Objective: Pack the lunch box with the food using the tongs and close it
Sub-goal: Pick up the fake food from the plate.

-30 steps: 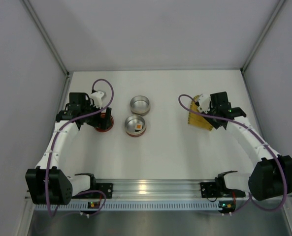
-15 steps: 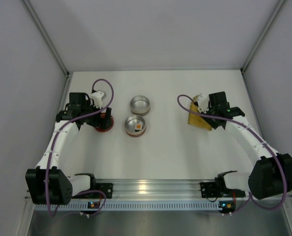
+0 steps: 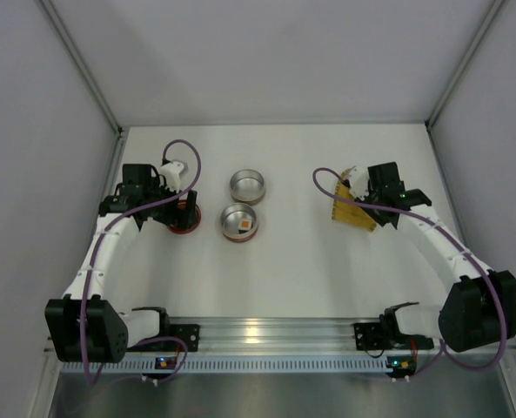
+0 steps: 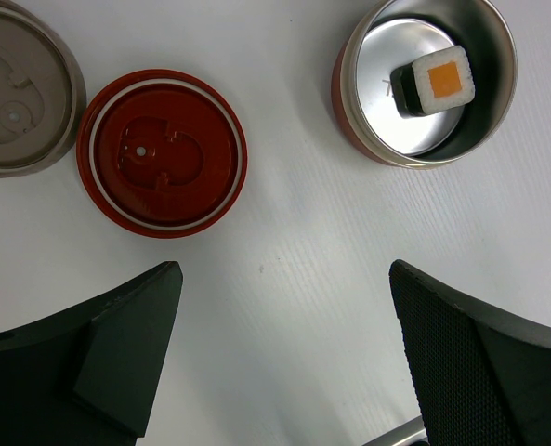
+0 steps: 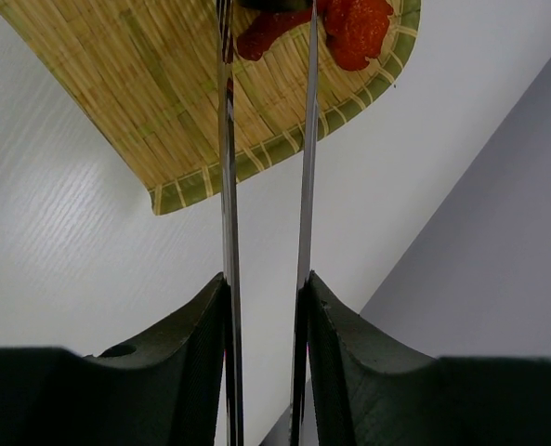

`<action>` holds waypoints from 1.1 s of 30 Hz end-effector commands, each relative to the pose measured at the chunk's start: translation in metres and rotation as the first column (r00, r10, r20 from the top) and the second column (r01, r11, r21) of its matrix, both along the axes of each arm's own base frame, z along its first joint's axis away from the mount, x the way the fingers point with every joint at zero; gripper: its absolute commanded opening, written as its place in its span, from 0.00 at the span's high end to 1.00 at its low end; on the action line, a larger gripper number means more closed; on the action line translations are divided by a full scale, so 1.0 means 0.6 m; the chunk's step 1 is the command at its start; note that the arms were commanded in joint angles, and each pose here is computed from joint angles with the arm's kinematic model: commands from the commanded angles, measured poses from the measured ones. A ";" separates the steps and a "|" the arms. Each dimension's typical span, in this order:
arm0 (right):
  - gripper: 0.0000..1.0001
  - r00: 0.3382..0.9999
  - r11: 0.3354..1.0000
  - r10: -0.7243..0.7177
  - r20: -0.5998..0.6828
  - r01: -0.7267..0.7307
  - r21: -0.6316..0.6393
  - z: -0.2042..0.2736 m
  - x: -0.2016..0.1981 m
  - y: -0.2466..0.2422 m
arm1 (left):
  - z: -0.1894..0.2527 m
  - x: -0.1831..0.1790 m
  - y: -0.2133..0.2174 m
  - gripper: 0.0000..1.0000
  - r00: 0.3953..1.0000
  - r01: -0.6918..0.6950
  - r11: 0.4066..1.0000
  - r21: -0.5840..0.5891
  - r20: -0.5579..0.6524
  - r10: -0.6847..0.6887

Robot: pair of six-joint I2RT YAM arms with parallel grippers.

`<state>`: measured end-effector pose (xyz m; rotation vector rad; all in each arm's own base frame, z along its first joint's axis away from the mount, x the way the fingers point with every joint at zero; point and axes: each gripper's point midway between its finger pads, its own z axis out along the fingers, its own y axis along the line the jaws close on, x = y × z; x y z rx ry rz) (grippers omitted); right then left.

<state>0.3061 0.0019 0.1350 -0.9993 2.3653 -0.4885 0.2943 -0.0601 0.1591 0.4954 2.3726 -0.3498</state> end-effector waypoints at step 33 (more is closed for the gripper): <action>1.00 0.927 0.828 0.362 0.099 -0.369 0.421 0.185 -0.030 0.235 | 0.043 0.014 -0.014 0.02 0.999 0.013 0.999 -0.049 0.042 -0.011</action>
